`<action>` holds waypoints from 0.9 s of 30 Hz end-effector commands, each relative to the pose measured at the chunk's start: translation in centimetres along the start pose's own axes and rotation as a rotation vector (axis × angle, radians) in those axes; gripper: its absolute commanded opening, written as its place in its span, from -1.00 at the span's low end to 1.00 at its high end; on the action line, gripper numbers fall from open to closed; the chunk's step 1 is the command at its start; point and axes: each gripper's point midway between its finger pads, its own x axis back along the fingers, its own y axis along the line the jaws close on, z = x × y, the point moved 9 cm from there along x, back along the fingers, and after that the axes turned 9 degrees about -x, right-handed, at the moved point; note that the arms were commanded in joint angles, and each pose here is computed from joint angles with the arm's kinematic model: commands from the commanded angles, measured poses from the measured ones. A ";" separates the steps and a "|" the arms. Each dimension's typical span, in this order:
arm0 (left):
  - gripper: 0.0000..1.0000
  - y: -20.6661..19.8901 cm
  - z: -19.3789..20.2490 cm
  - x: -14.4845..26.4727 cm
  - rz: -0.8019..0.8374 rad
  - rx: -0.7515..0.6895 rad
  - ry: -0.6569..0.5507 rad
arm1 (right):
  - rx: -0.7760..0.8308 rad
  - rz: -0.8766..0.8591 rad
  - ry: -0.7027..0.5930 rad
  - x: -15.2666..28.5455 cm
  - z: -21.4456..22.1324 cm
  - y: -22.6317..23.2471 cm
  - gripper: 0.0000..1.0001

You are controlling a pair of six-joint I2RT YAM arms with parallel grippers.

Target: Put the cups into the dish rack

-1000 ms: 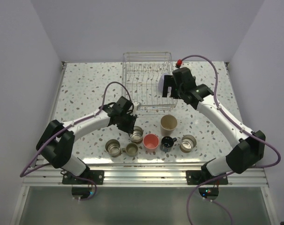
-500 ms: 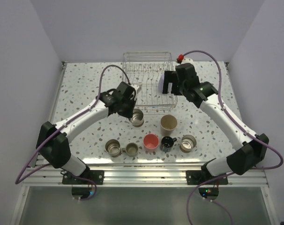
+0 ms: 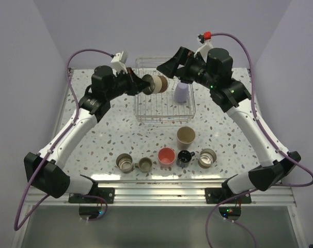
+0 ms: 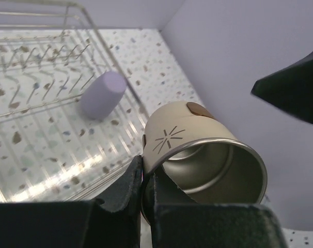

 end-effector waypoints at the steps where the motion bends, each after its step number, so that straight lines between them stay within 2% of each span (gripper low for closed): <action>1: -1.00 -3.7 -4.3 0.4 0.368 0.060 -0.267 | -0.134 -0.246 0.023 1.2 -1.0 3.8 0.97; 4: -1.00 -4.4 -5.0 0.0 0.504 0.104 -0.337 | -0.190 -0.279 0.059 0.7 -0.7 3.8 0.97; 11: -1.00 -5.0 -6.7 -0.2 0.562 0.103 -0.412 | -0.242 -0.280 0.082 0.0 -0.1 3.2 0.97; 17: -1.00 -5.4 -7.7 1.6 0.518 0.059 -0.445 | -0.255 -0.232 0.047 0.1 -0.6 2.5 0.97; 21: -1.00 -5.3 -7.6 2.6 0.449 0.006 -0.420 | -0.236 -0.225 0.028 0.0 -1.4 2.7 0.97; 27: -1.00 -5.7 -7.9 3.9 0.437 -0.008 -0.438 | -0.231 -0.221 0.032 -0.5 -1.4 2.4 0.97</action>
